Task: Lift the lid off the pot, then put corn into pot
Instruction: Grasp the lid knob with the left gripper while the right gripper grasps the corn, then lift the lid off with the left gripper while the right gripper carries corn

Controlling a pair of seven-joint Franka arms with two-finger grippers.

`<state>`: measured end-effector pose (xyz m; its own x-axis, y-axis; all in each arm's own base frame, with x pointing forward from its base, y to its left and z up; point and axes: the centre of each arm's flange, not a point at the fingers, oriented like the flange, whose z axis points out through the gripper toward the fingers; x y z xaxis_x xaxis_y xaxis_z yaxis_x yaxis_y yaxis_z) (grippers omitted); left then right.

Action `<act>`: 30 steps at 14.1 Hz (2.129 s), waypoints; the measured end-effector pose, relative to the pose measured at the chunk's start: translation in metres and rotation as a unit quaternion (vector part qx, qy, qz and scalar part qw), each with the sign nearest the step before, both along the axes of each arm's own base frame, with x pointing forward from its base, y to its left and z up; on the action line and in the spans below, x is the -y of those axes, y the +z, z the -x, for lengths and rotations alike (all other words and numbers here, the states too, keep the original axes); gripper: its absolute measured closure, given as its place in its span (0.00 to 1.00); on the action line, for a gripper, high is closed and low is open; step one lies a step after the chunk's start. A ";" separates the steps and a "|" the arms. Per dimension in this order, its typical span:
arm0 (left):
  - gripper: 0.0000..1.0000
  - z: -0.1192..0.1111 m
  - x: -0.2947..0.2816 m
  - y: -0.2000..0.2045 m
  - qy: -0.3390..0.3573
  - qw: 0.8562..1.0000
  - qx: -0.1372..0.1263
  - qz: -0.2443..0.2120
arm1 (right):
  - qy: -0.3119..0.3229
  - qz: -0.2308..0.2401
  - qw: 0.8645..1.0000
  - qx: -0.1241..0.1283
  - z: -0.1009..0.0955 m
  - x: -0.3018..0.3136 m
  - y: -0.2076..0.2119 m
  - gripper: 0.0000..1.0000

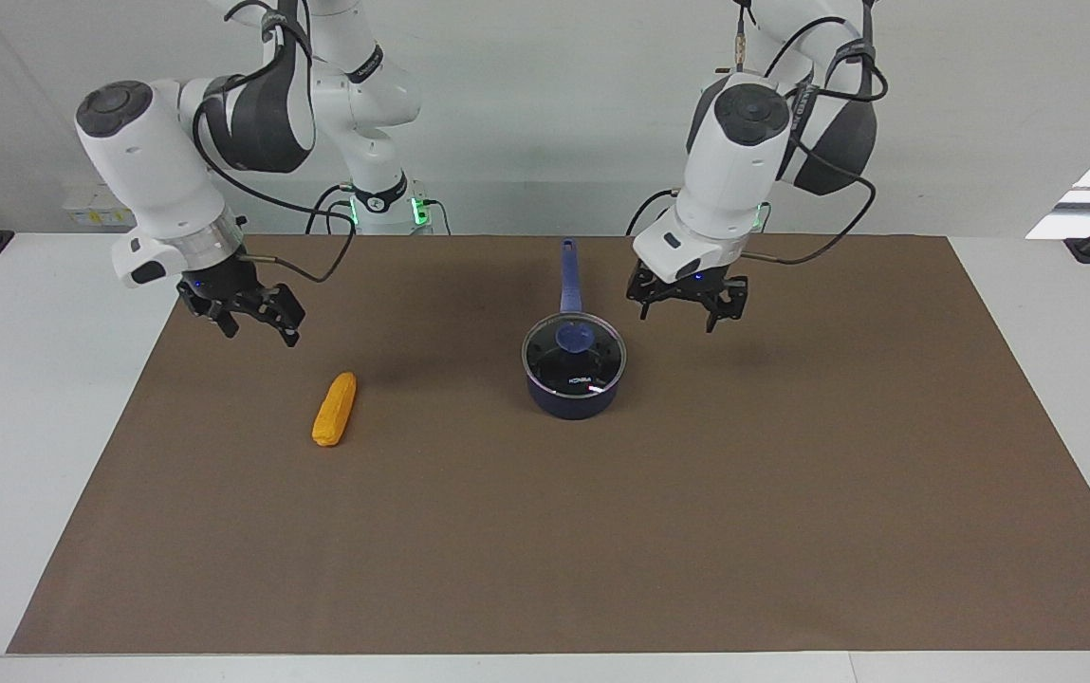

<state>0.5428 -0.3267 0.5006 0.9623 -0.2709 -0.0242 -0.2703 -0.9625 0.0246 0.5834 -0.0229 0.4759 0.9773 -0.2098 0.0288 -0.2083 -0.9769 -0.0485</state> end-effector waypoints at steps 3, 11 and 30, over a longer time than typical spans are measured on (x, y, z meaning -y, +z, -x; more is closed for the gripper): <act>0.00 0.005 0.036 -0.029 0.026 1.000 0.001 0.000 | 0.017 0.003 1.000 -0.007 -0.001 -0.024 -0.049 0.00; 0.00 0.037 0.105 -0.062 0.060 0.998 0.005 0.004 | 0.025 0.010 1.000 0.006 -0.006 -0.037 -0.120 0.00; 0.34 0.039 0.104 -0.076 0.084 0.996 -0.004 -0.007 | 0.044 0.019 0.998 0.036 -0.004 -0.027 -0.164 0.65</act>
